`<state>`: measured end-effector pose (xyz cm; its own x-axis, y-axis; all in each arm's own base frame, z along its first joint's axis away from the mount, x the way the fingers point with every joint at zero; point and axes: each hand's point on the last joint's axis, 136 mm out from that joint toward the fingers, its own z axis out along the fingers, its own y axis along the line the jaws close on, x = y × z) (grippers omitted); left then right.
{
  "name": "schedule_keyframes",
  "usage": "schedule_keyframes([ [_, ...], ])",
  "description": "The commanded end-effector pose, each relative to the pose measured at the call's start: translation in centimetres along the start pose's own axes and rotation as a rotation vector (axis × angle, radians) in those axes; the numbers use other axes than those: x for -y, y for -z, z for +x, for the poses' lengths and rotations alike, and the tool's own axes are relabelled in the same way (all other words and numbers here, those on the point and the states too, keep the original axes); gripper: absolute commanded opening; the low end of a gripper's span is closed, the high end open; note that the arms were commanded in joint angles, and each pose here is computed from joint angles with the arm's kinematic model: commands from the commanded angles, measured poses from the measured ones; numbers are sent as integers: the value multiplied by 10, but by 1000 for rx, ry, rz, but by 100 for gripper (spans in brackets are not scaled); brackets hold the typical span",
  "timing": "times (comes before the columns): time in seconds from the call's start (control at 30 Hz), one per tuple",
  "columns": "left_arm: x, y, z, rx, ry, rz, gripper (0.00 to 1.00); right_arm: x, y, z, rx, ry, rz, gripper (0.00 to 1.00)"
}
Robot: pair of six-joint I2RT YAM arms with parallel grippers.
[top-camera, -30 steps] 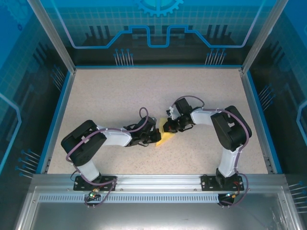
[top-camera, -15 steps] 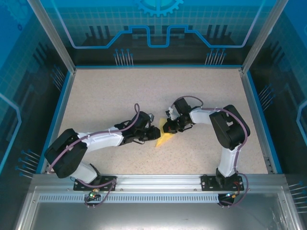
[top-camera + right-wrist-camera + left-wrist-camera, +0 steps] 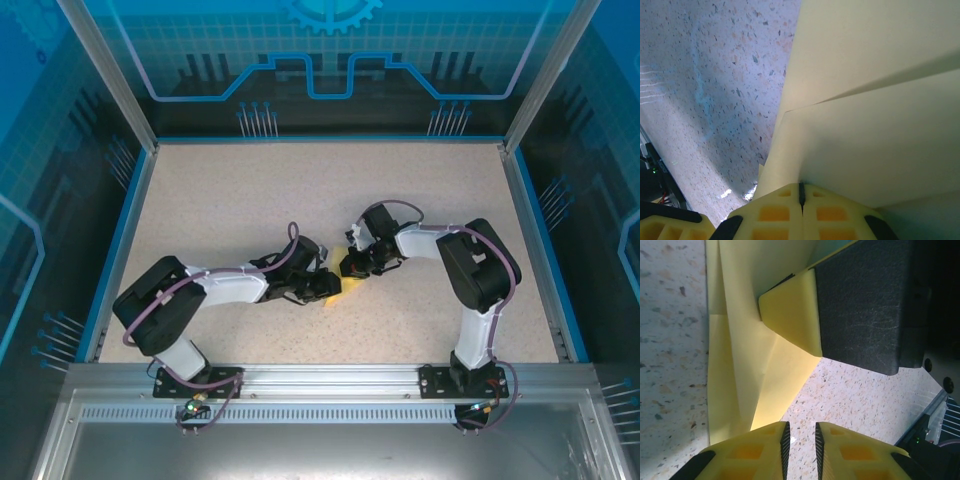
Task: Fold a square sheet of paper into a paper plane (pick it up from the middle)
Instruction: Fourth fold the wing at the center of the table.
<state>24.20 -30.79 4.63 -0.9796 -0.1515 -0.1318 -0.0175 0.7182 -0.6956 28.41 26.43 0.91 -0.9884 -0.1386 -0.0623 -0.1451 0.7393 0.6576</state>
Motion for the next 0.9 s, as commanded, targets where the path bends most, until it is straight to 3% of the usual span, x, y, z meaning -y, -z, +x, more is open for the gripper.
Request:
schedule_keyframes([
  [0.0, 3, -4, 2, -27, 19, 15, 23, 46, -15, 31, -90, -99, 163, 0],
  [0.87, -45, -10, 24, -57, 100, -134, 21, 55, -18, 36, -112, -117, 194, 0],
])
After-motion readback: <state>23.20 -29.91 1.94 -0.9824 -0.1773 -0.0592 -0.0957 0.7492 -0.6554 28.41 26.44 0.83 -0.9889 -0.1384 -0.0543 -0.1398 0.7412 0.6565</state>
